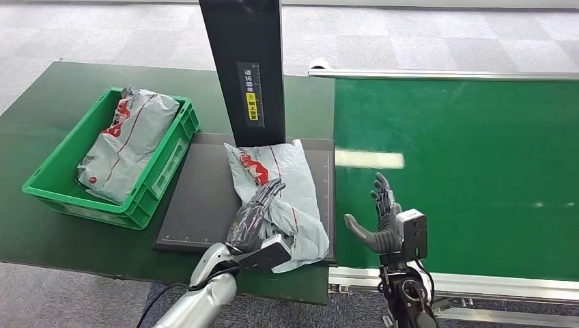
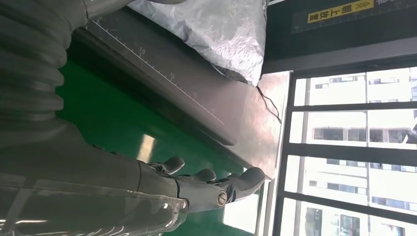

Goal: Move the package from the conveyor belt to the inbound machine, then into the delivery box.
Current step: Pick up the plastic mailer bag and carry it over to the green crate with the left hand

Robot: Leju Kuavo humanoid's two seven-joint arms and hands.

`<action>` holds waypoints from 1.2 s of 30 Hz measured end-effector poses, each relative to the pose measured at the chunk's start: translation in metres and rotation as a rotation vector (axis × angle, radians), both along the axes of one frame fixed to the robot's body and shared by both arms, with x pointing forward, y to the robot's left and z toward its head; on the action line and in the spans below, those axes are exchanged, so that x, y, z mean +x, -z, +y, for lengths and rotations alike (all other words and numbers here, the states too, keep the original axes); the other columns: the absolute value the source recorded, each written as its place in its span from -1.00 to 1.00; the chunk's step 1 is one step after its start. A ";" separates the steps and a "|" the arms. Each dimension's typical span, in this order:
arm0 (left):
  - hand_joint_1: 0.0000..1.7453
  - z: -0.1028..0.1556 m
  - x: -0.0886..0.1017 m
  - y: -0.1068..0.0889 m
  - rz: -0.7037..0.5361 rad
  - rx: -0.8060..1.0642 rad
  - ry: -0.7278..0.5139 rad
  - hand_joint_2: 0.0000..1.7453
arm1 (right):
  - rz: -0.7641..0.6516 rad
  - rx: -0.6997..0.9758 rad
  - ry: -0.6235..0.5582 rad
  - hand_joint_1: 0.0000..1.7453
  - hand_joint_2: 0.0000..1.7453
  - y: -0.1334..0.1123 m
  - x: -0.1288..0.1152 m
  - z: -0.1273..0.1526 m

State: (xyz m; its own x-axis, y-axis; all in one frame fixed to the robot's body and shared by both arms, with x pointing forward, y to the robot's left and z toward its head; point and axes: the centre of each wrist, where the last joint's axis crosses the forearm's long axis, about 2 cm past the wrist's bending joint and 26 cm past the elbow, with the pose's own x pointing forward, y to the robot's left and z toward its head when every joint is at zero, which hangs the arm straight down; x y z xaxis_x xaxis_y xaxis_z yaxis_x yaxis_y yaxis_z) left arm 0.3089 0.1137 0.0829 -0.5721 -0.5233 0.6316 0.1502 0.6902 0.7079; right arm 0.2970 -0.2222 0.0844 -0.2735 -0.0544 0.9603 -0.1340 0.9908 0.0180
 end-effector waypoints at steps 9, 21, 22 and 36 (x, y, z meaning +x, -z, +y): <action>1.00 -0.004 0.007 0.009 0.008 0.044 -0.017 1.00 | 0.004 0.010 0.012 -1.00 1.00 0.001 -0.004 0.001; 1.00 0.013 0.022 -0.018 -0.261 0.004 -0.130 1.00 | 0.023 0.022 0.064 -1.00 1.00 0.006 -0.008 -0.006; 1.00 0.017 0.024 -0.024 -0.301 0.001 -0.147 1.00 | 0.026 0.023 0.069 -1.00 1.00 0.007 -0.009 -0.007; 1.00 0.143 0.041 -0.133 -0.843 -0.073 -0.499 1.00 | 0.088 0.033 0.130 -1.00 1.00 0.028 -0.037 -0.023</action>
